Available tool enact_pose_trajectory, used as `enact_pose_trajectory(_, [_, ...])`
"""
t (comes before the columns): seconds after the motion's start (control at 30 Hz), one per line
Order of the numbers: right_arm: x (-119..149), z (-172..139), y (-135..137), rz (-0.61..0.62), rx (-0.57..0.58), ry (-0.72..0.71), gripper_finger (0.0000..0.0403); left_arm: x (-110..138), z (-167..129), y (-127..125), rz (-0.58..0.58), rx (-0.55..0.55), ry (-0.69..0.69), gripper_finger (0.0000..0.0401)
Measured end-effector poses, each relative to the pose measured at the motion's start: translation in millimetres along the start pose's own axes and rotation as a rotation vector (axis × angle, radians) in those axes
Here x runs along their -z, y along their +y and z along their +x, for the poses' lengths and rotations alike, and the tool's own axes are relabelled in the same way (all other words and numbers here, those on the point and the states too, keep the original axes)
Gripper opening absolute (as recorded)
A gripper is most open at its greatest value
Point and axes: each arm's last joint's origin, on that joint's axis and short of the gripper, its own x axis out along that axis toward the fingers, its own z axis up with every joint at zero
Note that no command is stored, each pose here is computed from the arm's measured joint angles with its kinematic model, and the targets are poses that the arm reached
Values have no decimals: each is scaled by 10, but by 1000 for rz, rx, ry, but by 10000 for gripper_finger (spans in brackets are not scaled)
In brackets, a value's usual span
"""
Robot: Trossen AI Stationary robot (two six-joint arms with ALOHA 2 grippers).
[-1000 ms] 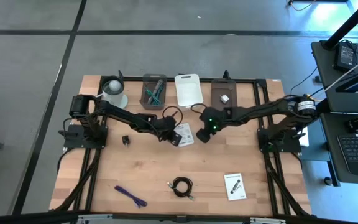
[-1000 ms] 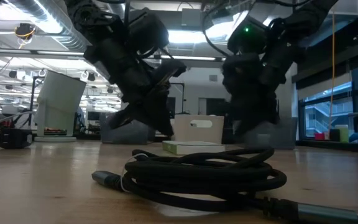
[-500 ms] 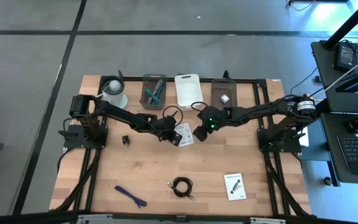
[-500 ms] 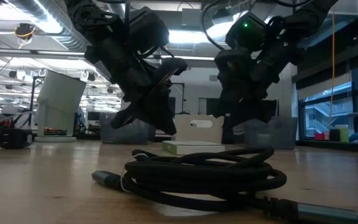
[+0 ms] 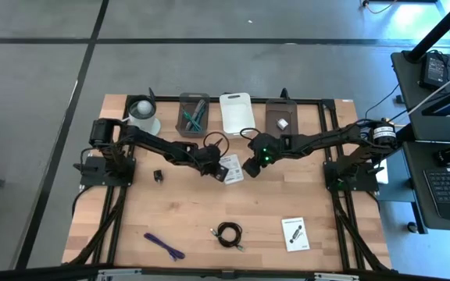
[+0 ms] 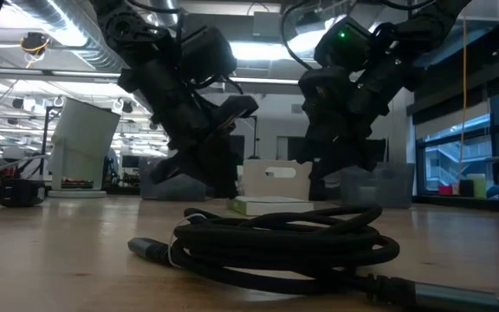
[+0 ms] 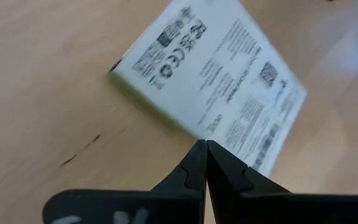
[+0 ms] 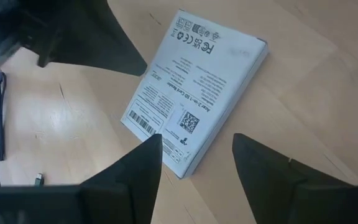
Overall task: Pick and place items into bin
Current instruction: Put the top white card reader box into the white bin
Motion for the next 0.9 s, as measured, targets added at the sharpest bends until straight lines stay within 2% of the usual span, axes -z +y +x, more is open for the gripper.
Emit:
enact_pose_trajectory(0.17, [-1,0,0,5,0,-1,200,0,0,-1,6,0,0,3])
enact_pose_trajectory(0.3, [-7,4,-10,54,30,-27,200,10,0,15,7,-17,10,3])
enact_pose_trajectory(0.57, [62,185,-97,136,87,6,200,18,-1,37,8,-45,10,3])
enact_pose_trajectory(0.9, [76,214,-111,143,94,14,200,-11,-1,-17,7,17,-10,3])
